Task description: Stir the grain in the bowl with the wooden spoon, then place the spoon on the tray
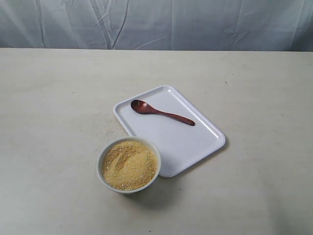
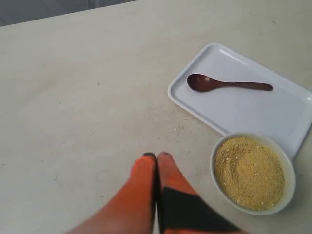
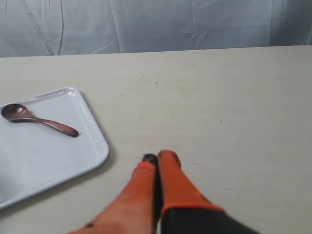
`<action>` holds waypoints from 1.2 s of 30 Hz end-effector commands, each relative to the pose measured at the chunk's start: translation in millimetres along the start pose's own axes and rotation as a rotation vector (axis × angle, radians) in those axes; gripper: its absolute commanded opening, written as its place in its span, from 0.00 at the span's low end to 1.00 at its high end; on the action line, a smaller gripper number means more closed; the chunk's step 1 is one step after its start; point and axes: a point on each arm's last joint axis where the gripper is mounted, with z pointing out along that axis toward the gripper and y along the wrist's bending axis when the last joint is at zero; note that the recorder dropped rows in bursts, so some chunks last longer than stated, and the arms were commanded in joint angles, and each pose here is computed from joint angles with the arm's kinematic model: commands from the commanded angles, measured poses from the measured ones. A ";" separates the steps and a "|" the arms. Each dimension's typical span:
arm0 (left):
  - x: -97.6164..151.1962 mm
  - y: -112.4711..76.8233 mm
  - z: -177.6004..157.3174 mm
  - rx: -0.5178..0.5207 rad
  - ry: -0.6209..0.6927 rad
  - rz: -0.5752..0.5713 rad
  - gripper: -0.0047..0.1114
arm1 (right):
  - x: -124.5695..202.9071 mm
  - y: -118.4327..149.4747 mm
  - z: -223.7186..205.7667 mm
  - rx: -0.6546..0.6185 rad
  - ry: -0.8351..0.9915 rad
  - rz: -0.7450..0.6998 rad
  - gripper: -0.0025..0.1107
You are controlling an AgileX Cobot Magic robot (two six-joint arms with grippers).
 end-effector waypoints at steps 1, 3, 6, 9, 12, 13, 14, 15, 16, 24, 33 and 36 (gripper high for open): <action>8.2 -0.7 -22.7 0.003 -0.061 0.001 0.04 | 0.0 -0.4 0.1 0.005 -0.016 -0.001 0.02; 10.0 -0.9 -29.5 0.004 -0.086 0.002 0.04 | 0.0 -0.4 0.1 0.005 -0.016 -0.001 0.02; 11.7 2.1 -35.9 -0.034 -0.116 0.059 0.04 | 0.0 -0.4 0.1 0.005 -0.016 -0.001 0.02; 17.0 3.0 -33.0 -0.040 -0.161 0.059 0.04 | 0.0 -0.4 0.1 0.005 -0.016 -0.001 0.02; 29.7 7.0 -30.2 -0.065 -0.244 0.027 0.04 | 0.0 -0.4 0.1 0.005 -0.016 -0.001 0.02; 35.4 8.8 -30.1 -0.080 -0.267 0.012 0.04 | 0.0 -0.4 0.1 0.005 -0.016 -0.001 0.02; 43.3 10.6 -28.0 -0.094 -0.283 -0.005 0.04 | 0.0 -0.4 0.1 0.005 -0.016 -0.001 0.02; 52.3 12.3 -25.9 -0.109 -0.295 -0.024 0.04 | 0.0 -0.4 0.1 0.005 -0.016 -0.001 0.02; 59.8 13.8 -23.8 -0.125 -0.304 -0.033 0.04 | 0.0 -0.4 0.1 0.005 -0.016 -0.001 0.02; 132.3 19.2 5.1 -0.195 -0.507 -0.038 0.04 | 0.0 -0.4 0.1 0.005 -0.016 -0.001 0.02; 192.8 21.8 45.0 -0.200 -0.519 -0.035 0.04 | 0.0 -0.4 0.1 0.005 -0.016 -0.001 0.02; 193.2 22.4 45.2 -0.211 -0.517 -0.036 0.04 | 0.0 -0.4 0.1 0.005 -0.016 -0.001 0.02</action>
